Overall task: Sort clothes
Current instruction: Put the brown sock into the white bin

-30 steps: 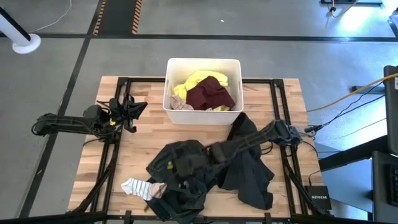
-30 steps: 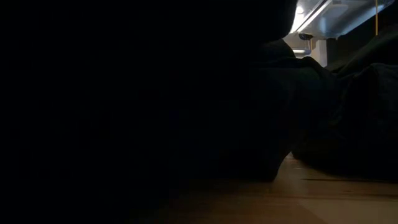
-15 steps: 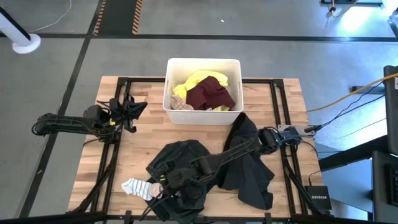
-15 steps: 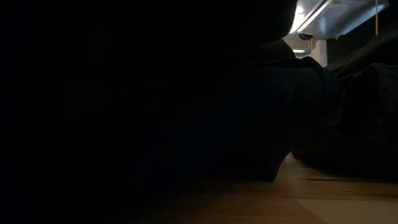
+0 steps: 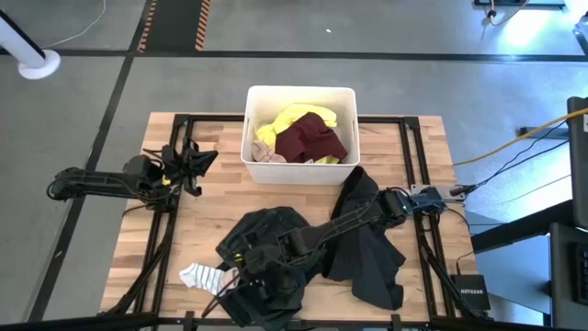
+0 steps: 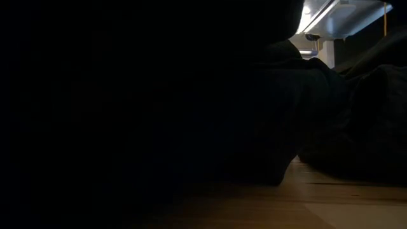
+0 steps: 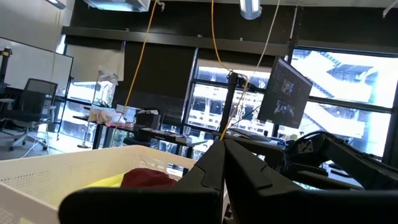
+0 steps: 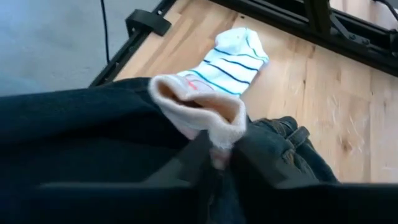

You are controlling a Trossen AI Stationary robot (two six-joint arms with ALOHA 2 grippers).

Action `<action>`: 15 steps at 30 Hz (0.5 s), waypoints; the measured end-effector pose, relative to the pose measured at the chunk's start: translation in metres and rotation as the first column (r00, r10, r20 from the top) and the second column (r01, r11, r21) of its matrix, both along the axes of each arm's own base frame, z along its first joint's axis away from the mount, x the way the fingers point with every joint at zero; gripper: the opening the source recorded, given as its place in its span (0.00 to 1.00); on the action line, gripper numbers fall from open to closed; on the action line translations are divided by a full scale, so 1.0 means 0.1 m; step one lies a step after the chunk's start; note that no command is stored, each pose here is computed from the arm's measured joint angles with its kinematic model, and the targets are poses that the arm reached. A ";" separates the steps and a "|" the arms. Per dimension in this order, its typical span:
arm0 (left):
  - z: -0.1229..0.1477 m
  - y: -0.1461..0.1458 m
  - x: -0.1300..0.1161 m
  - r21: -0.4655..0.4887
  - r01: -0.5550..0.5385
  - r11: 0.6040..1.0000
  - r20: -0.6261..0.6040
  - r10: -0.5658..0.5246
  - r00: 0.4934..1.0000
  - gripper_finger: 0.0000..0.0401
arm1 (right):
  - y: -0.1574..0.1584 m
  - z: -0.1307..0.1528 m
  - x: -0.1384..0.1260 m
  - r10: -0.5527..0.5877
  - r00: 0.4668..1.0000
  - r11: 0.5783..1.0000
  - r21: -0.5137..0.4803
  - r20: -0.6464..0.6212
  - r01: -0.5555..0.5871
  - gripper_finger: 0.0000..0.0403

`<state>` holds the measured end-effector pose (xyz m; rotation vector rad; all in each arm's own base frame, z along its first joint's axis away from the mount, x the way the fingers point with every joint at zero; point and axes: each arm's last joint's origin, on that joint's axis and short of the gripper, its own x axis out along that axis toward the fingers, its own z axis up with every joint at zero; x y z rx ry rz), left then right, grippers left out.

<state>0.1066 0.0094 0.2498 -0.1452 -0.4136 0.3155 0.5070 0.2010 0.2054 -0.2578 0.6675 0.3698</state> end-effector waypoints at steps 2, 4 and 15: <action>0.00 0.00 0.00 0.000 0.000 1.000 0.000 0.000 1.000 0.01 | 0.01 0.02 0.00 0.014 1.000 1.000 0.007 0.002 -0.014 0.06; 0.00 0.00 0.00 0.000 0.000 1.000 -0.001 0.000 1.000 0.01 | 0.00 0.05 -0.03 0.026 1.000 1.000 -0.007 -0.013 -0.026 0.04; 0.00 0.00 0.00 0.000 0.000 1.000 -0.001 0.000 1.000 0.01 | -0.23 0.93 -0.39 -0.069 0.995 0.983 -0.163 0.070 0.080 0.04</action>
